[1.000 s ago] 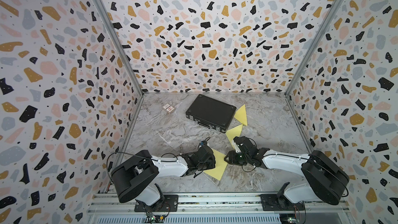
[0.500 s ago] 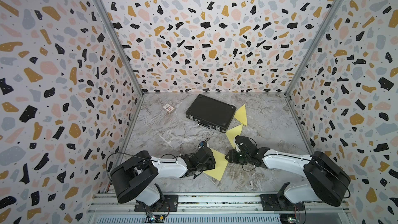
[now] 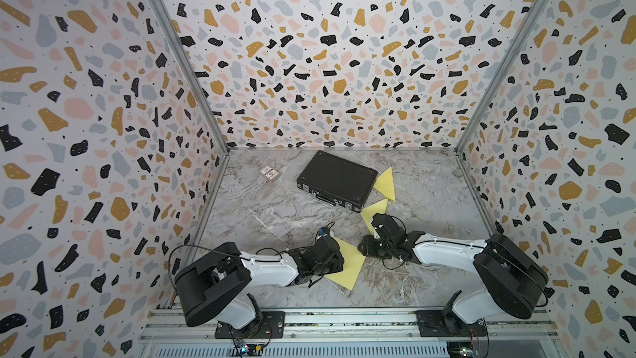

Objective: Fold the square paper diagonally
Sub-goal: Fold the paper at the center of the board.

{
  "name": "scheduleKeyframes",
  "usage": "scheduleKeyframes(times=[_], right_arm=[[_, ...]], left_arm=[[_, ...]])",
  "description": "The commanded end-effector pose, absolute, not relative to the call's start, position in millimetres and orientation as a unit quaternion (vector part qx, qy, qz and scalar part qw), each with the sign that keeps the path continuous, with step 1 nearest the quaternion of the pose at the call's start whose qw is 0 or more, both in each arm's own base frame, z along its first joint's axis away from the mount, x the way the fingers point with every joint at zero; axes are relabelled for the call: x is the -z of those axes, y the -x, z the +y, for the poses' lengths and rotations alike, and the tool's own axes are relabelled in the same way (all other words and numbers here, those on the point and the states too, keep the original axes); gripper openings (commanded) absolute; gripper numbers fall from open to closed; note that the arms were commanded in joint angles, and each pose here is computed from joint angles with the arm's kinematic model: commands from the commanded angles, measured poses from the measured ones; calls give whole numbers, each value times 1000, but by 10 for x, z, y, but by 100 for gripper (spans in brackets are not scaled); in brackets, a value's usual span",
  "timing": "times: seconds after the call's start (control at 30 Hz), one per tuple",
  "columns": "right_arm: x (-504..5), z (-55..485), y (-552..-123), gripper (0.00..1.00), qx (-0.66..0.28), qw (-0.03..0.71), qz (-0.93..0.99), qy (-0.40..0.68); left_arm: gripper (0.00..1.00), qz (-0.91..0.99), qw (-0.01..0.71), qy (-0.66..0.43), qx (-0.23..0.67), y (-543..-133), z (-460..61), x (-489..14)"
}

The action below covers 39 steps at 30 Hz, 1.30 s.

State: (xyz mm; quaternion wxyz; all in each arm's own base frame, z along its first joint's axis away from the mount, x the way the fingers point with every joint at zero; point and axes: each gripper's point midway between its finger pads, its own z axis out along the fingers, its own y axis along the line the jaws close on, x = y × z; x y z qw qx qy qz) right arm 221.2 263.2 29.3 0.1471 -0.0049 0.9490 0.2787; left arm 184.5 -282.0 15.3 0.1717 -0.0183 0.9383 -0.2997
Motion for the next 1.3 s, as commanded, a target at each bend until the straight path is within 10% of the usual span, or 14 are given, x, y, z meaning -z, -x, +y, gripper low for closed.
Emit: scheduleKeyframes(times=[0.0,1.27], right_arm=[[-191,2588,-2032,45,-276,116,954,3],[-787,3003,-1977,43,-421,122,899,-5]], left_arm=[[18,990,48,18,129,-1203,-2000,571],[18,991,49,25,124,-1201,-2000,620]])
